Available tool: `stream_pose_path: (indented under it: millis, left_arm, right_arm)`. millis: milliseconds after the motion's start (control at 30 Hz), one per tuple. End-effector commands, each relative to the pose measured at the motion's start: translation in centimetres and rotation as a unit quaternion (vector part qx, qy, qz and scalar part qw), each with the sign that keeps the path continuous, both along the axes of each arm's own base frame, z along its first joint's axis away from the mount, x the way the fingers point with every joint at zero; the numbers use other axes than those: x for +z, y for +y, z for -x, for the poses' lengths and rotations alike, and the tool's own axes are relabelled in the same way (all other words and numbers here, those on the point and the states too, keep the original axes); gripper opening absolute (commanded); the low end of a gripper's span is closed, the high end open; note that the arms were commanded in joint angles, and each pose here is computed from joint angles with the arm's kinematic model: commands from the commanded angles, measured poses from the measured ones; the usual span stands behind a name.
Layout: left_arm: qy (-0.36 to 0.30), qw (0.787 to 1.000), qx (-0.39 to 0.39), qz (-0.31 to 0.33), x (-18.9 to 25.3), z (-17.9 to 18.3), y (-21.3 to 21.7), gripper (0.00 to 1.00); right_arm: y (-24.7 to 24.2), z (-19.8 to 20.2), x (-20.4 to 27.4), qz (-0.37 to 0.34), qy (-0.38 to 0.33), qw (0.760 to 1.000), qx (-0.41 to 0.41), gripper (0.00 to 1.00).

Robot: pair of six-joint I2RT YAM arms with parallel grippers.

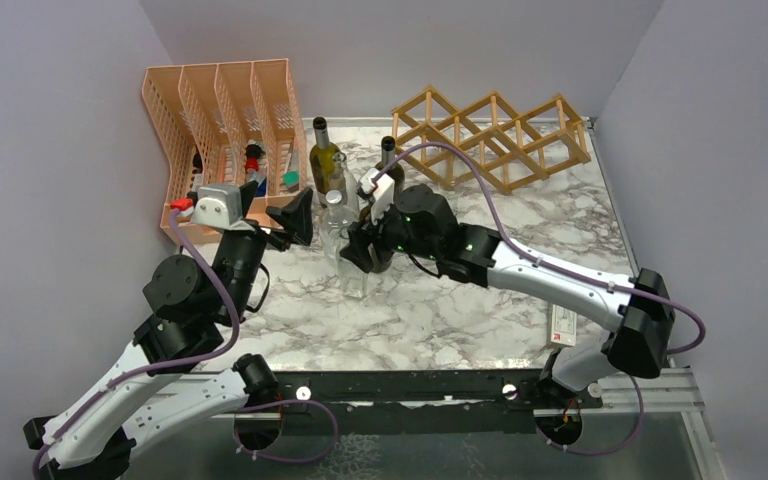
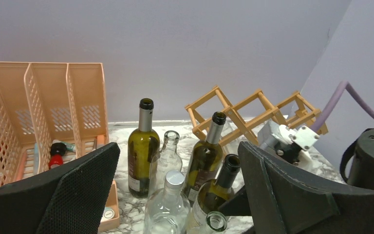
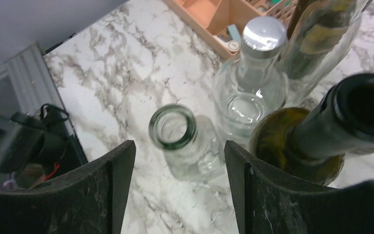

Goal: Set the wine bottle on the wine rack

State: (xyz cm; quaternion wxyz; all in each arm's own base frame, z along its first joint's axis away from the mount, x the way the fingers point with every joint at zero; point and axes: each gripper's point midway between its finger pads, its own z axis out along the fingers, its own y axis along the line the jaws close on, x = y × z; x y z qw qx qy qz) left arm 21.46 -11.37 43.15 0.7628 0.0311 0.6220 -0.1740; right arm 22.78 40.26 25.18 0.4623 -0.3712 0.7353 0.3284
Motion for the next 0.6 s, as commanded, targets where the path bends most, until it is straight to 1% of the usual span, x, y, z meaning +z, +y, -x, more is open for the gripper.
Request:
stream_pose_path:
  millis: [0,100,167,233,333,367,400,500,567]
  left_arm:
    - [-0.019,0.999,0.027,0.016,1.2,0.2,1.5,0.99]
    - [-0.018,0.999,0.030,0.014,1.0,0.2,1.7,0.99]
    - [-0.016,0.999,0.030,0.011,0.8,0.2,1.7,0.99]
    - [-0.016,0.999,0.030,0.007,0.6,0.3,1.8,0.99]
    - [-0.013,1.000,0.024,-0.001,-0.1,0.2,1.4,0.99]
    - [-0.012,1.000,0.022,-0.004,-0.5,0.1,1.2,0.99]
    - [-0.009,1.000,0.020,-0.006,-0.8,0.1,1.0,0.99]
    - [0.000,1.000,0.014,-0.019,-2.0,-0.1,0.4,0.99]
    - [0.005,1.000,0.005,-0.028,-2.9,-0.2,-0.1,0.99]
  right_arm:
    - [2.0,-2.8,2.4,-0.026,-0.055,0.998,-0.035,0.70]
    - [2.9,-3.0,1.7,-0.017,-0.056,0.998,-0.022,0.68]
    - [3.2,-2.9,1.3,-0.013,-0.058,0.998,-0.011,0.64]
    - [3.4,-2.8,1.1,-0.009,-0.061,0.998,-0.002,0.56]
    - [3.2,-2.7,0.9,-0.006,-0.065,0.998,0.003,0.40]
    - [3.1,-2.6,0.9,-0.004,-0.068,0.998,0.004,0.33]
    - [3.0,-2.6,1.0,-0.003,-0.071,0.997,0.004,0.28]
    - [2.1,-2.7,1.4,0.002,-0.081,0.997,-0.007,0.17]
    - [1.2,-2.7,2.0,0.002,-0.087,0.996,-0.017,0.14]
